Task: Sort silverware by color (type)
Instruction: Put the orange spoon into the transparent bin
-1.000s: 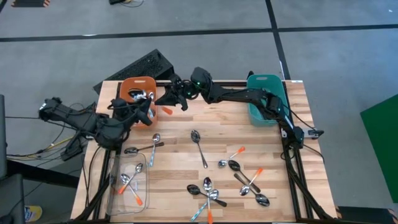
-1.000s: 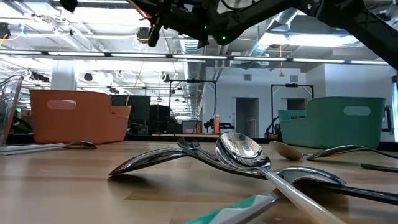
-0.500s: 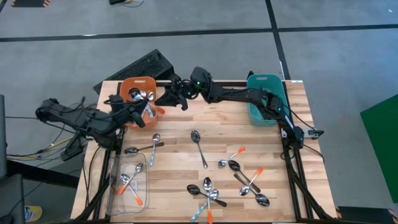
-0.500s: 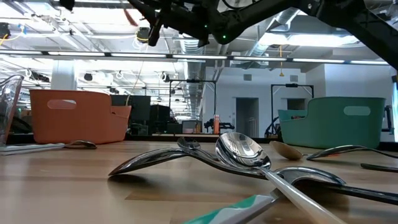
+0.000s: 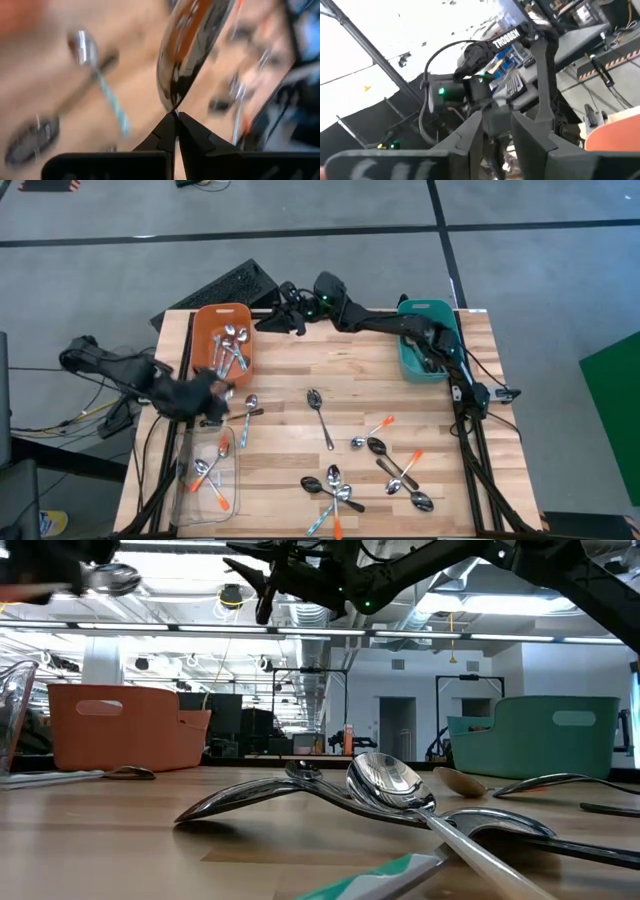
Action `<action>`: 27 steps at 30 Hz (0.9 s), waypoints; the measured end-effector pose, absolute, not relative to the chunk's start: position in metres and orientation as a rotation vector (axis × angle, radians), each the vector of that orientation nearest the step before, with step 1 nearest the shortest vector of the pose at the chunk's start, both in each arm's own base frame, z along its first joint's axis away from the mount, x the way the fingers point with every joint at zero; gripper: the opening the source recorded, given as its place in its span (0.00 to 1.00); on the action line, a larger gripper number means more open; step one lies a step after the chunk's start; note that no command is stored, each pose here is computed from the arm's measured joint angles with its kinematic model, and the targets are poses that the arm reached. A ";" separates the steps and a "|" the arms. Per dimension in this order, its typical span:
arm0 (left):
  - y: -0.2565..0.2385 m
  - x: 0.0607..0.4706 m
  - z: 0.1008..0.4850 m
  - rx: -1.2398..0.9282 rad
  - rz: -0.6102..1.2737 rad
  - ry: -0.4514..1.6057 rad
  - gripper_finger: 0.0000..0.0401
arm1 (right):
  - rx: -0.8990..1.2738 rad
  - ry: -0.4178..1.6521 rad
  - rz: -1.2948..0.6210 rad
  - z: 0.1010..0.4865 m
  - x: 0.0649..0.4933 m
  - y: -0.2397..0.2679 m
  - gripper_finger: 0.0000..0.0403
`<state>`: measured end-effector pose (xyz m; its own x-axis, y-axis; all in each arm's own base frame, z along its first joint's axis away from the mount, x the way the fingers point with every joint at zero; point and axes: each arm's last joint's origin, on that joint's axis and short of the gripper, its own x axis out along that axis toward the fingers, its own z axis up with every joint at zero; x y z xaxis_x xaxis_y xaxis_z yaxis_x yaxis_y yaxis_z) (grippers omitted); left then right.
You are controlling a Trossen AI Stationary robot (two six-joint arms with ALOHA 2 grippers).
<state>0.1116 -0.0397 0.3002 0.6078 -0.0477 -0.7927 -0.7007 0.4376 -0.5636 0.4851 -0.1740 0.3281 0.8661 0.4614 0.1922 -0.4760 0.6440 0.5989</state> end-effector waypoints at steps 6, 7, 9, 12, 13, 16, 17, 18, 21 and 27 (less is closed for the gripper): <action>-0.078 0.127 0.288 -1.071 0.364 1.059 0.00 | 0.626 0.075 0.529 0.344 0.475 -0.163 0.27; -0.084 0.127 0.286 -1.070 0.365 1.075 0.00 | 0.605 0.104 0.511 0.344 0.473 -0.160 0.27; -0.097 0.125 0.282 -1.069 0.383 1.104 0.00 | 0.553 0.164 0.467 0.346 0.468 -0.154 0.27; -0.116 0.121 0.276 -1.067 0.409 1.105 0.00 | 0.479 0.232 0.408 0.350 0.458 -0.151 0.27; -0.122 0.119 0.275 -1.074 0.419 1.100 0.00 | 0.465 0.244 0.401 0.353 0.454 -0.150 0.27; -0.136 0.113 0.271 -1.118 0.440 1.086 0.00 | 0.417 0.227 0.385 0.369 0.442 -0.151 0.27; -0.140 0.111 0.270 -1.128 0.455 1.088 0.00 | 0.410 0.214 0.381 0.376 0.437 -0.152 0.27; -0.144 0.109 0.268 -1.132 0.470 1.089 0.00 | 0.400 0.198 0.377 0.383 0.432 -0.153 0.27; -0.155 0.107 0.260 -1.108 0.497 1.106 0.00 | 0.370 0.154 0.347 0.402 0.416 -0.158 0.27; -0.164 0.116 0.245 -1.046 0.576 1.153 0.00 | 0.387 0.164 0.244 0.424 0.385 -0.172 0.27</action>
<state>0.1158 -0.1641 0.2446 0.3432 -0.1307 -0.9301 -0.8223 0.4367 -0.3648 0.3849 -0.1720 0.4240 0.9576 0.2659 -0.1109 -0.2037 0.8972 0.3919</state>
